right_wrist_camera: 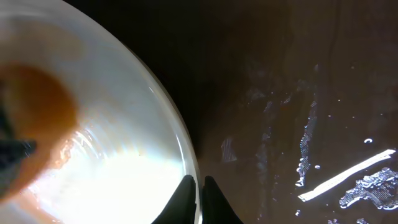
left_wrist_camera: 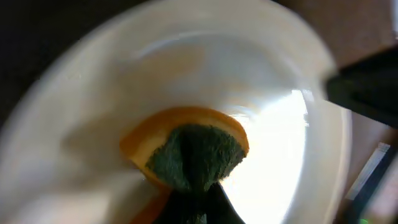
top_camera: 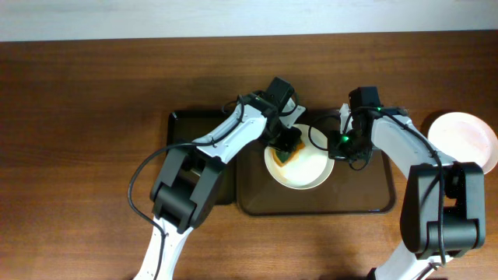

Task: Clean dirty plates on tray and stack at the side

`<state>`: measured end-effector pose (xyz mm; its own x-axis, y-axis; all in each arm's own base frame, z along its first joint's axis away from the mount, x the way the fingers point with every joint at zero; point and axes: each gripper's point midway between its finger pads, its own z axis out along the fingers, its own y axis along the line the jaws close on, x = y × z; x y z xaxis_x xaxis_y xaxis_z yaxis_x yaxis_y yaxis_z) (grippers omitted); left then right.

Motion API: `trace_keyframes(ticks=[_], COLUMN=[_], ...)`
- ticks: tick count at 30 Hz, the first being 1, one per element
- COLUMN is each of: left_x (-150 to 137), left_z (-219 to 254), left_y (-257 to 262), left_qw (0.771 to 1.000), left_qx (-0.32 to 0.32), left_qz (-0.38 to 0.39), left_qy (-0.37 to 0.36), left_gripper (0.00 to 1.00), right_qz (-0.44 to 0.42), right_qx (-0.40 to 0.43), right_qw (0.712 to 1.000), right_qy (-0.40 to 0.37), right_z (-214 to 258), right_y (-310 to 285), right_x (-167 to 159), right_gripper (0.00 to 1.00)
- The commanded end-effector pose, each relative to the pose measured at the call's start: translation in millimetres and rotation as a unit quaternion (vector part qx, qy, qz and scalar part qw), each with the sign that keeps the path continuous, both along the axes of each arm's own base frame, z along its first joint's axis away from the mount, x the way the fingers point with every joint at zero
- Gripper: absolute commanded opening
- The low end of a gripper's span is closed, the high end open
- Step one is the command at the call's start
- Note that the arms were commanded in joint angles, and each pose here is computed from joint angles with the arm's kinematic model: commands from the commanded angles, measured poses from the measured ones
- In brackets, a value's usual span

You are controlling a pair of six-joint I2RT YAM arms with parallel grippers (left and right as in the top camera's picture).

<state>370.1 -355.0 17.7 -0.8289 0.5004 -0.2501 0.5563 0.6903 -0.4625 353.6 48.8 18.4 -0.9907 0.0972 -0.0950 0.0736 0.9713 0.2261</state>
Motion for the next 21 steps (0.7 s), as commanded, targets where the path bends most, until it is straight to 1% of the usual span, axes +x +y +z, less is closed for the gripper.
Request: trace_keyframes(ticks=[1, 3, 4, 5, 7, 9, 11, 12, 13, 14, 15, 16, 17, 18, 21], left_x=[-17, -8, -4, 16, 37, 58, 76, 83, 85, 84, 82, 79, 77, 73, 68], left_z=[25, 59, 67, 90, 107, 114, 112, 107, 103, 97, 93, 91, 88, 83, 64], left_y=[-31, -37, -36, -21, 2, 33, 77, 110, 137, 173, 201, 221, 239, 252, 269], left_qw=[0.993, 0.985, 0.983, 0.985, 0.989, 0.994, 0.995, 0.99, 0.982, 0.968, 0.953, 0.941, 0.929, 0.923, 0.915], left_qx=[-0.099, -0.152, -0.162, -0.162, -0.143, -0.097, -0.013, 0.053, 0.106, 0.173, 0.223, 0.256, 0.282, 0.291, 0.3], left_qz=[-0.032, -0.038, -0.037, -0.015, 0.012, 0.053, 0.102, 0.133, 0.154, 0.183, 0.205, 0.222, 0.24, 0.252, 0.267], left_qy=[0.063, 0.071, 0.072, 0.063, 0.044, 0.022, -0.006, -0.018, -0.023, -0.02, -0.014, -0.008, 0.001, 0.016, 0.042], left_gripper=[0.0, 0.0, 0.01, 0.01, 0.01, 0.0, 0.0, 0.0, 0.0, 0.0, 0.0, 0.0, 0.0, 0.0, 0.01], right_qz=[0.001, 0.002, 0.002, 0.002, 0.002, 0.002, 0.002, 0.002, 0.002, 0.002, 0.002, 0.002, 0.002, 0.002, 0.002], right_qx=[0.007, 0.007, 0.007, 0.007, 0.007, 0.007, 0.007, 0.007, 0.007, 0.007, 0.007, 0.007, 0.007, 0.007, 0.007], right_qw=[1.0, 1.0, 1.0, 1.0, 1.0, 1.0, 1.0, 1.0, 1.0, 1.0, 1.0, 1.0, 1.0, 1.0, 1.0], right_qy=[0.005, 0.005, 0.005, 0.005, 0.005, 0.005, 0.005, 0.005, 0.005, 0.005, 0.004, 0.004, 0.004, 0.004, 0.005], right_z=[-4, -4, -4, -4, -4, -4, -4, -4, -4, -4, -4, -4, -4, -4, -4], right_y=[4, 4, 4, 4, 4, 4, 4, 4, 4, 4, 4, 4, 4, 4, 4], right_x=[-2, -2, -2, -2, -2, -2, -2, -2, -2, -2, -2, -2, -2, -2, -2], right_gripper=[0.08, 0.08, 0.08, 0.09, 0.08, 0.09, 0.09, 0.09, 0.1, 0.15, 0.16, 0.16, 0.16, 0.16, 0.16])
